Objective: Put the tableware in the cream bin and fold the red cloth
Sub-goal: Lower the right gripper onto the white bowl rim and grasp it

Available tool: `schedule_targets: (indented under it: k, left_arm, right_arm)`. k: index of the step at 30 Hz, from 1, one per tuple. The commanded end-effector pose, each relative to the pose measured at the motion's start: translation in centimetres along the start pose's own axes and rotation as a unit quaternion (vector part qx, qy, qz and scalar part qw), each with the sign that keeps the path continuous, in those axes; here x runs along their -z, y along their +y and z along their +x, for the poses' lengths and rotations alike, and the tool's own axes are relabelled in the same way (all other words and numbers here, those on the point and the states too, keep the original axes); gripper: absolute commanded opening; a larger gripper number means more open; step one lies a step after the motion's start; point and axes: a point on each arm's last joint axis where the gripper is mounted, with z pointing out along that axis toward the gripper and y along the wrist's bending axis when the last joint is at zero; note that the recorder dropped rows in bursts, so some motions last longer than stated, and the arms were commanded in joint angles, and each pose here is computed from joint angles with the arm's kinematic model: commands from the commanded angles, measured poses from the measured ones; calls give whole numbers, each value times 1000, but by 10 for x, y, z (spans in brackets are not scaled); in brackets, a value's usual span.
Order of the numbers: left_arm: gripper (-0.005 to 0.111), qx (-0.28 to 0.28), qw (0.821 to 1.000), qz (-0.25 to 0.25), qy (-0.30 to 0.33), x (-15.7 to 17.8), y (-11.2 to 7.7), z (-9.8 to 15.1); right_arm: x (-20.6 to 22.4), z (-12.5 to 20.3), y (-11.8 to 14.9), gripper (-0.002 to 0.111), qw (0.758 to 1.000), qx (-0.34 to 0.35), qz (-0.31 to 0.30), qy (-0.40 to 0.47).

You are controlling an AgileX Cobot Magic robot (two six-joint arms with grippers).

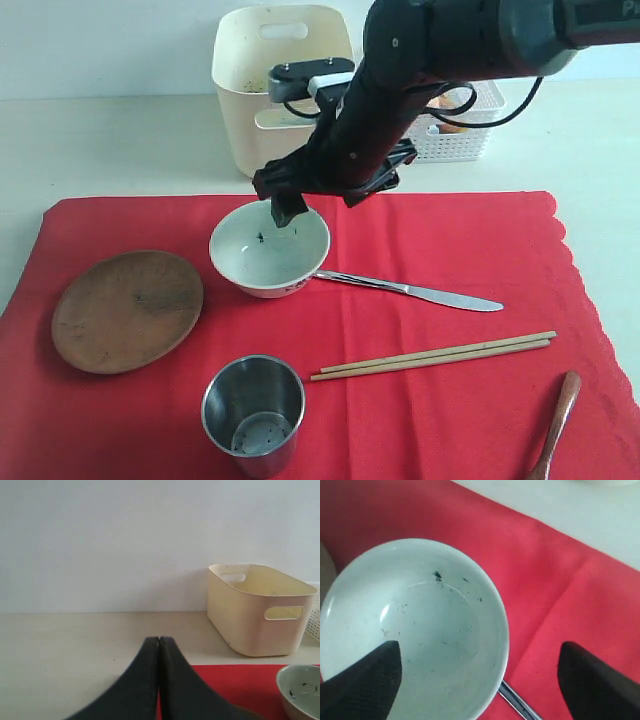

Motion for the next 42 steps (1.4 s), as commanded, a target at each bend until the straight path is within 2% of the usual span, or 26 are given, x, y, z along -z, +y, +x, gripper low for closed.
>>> schedule_targets:
  k: [1,9,42]
  left_arm:
    - [2,2,1000,3,1,0,0,1]
    - [2,2,1000,3,1,0,0,1]
    - [2,2,1000,3,1,0,0,1]
  right_arm:
    - [-17,5,-2,81,1000,2,1,21]
    - [-39,11,5,81,997,5,-58,45]
    - [-41,9,4,81,998,9,-54,31]
